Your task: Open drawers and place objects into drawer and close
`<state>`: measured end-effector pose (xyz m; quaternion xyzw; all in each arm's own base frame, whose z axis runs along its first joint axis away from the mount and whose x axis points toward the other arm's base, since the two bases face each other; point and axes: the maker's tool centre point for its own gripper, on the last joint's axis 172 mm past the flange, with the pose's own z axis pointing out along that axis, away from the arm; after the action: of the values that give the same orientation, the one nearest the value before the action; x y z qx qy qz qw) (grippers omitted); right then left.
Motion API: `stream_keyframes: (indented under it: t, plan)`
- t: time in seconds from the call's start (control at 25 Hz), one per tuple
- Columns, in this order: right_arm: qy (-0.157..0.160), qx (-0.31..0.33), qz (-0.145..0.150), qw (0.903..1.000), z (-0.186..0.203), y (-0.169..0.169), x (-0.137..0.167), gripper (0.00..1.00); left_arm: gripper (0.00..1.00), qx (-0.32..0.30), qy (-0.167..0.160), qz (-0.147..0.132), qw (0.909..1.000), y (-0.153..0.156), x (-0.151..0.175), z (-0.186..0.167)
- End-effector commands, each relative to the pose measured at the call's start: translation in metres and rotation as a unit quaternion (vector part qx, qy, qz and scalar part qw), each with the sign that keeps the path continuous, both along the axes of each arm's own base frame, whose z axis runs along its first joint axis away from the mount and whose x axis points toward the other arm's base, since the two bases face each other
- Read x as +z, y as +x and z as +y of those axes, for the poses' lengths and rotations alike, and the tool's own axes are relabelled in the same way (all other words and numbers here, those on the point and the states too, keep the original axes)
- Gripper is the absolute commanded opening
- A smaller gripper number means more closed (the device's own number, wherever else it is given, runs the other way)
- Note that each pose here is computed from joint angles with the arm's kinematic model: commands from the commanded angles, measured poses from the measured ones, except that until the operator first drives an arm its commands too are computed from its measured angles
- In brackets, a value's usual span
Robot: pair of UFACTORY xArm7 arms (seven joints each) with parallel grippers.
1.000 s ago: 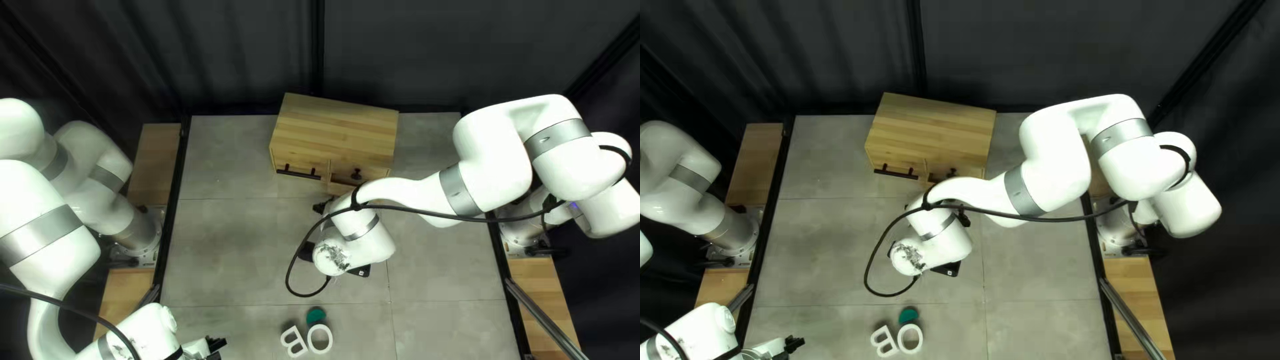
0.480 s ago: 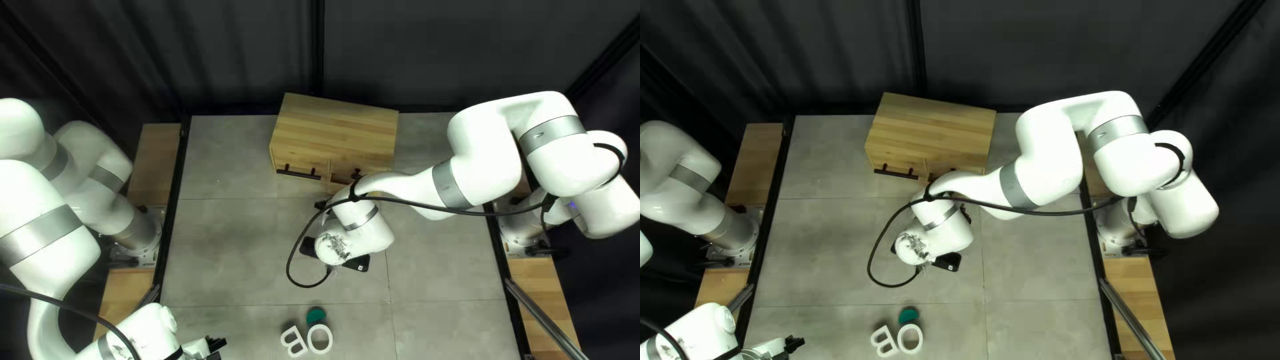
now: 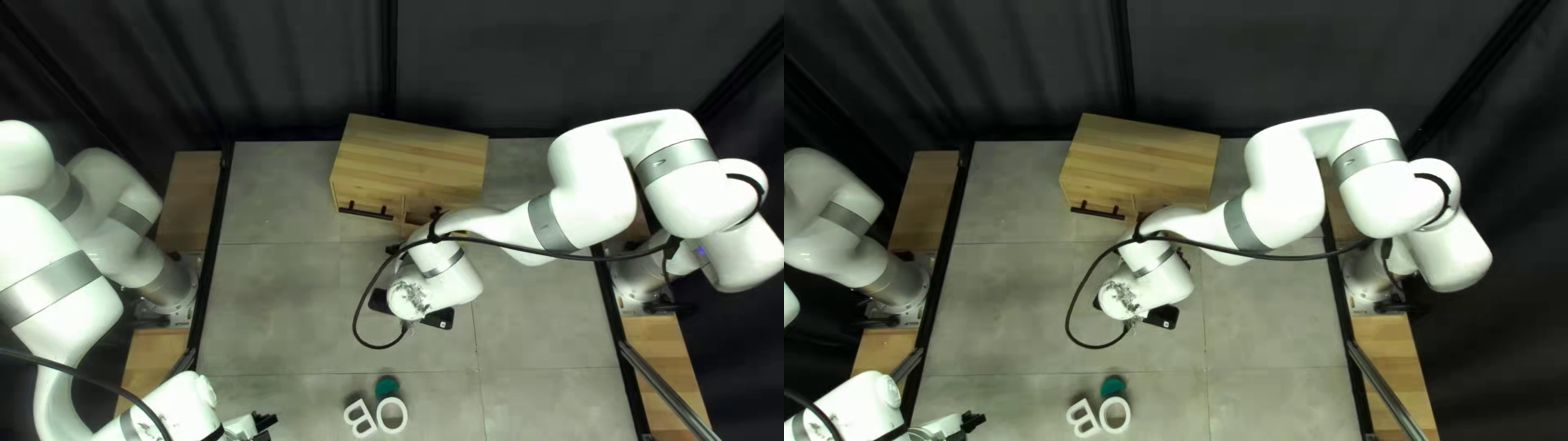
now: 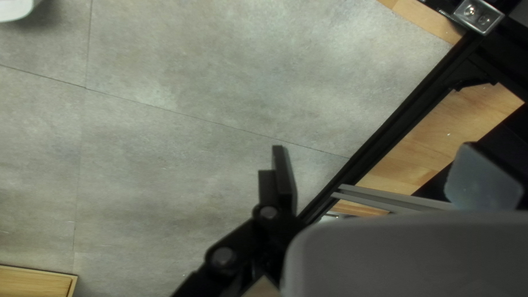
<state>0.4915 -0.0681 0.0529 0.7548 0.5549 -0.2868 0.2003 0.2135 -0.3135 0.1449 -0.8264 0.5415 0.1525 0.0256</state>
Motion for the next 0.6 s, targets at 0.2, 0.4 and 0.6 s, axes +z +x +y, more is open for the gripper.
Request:
stream_keyframes:
  t: [0.2,0.4,0.6]
  plan:
    - [-0.001,0.002,0.004,1.0,-0.0011,-0.003,-0.0009,0.37,1.0,0.0,0.0,0.0,1.0,0.0,0.0,0.0]
    - [-0.002,0.004,0.005,1.0,-0.0003,-0.0057,-0.001,0.96,1.0,0.0,0.0,0.0,1.0,0.0,0.0,0.0]
    - [-0.003,0.005,0.006,1.0,0.0001,-0.0079,-0.0021,1.0,1.0,0.0,0.0,0.0,1.0,0.0,0.0,0.0]
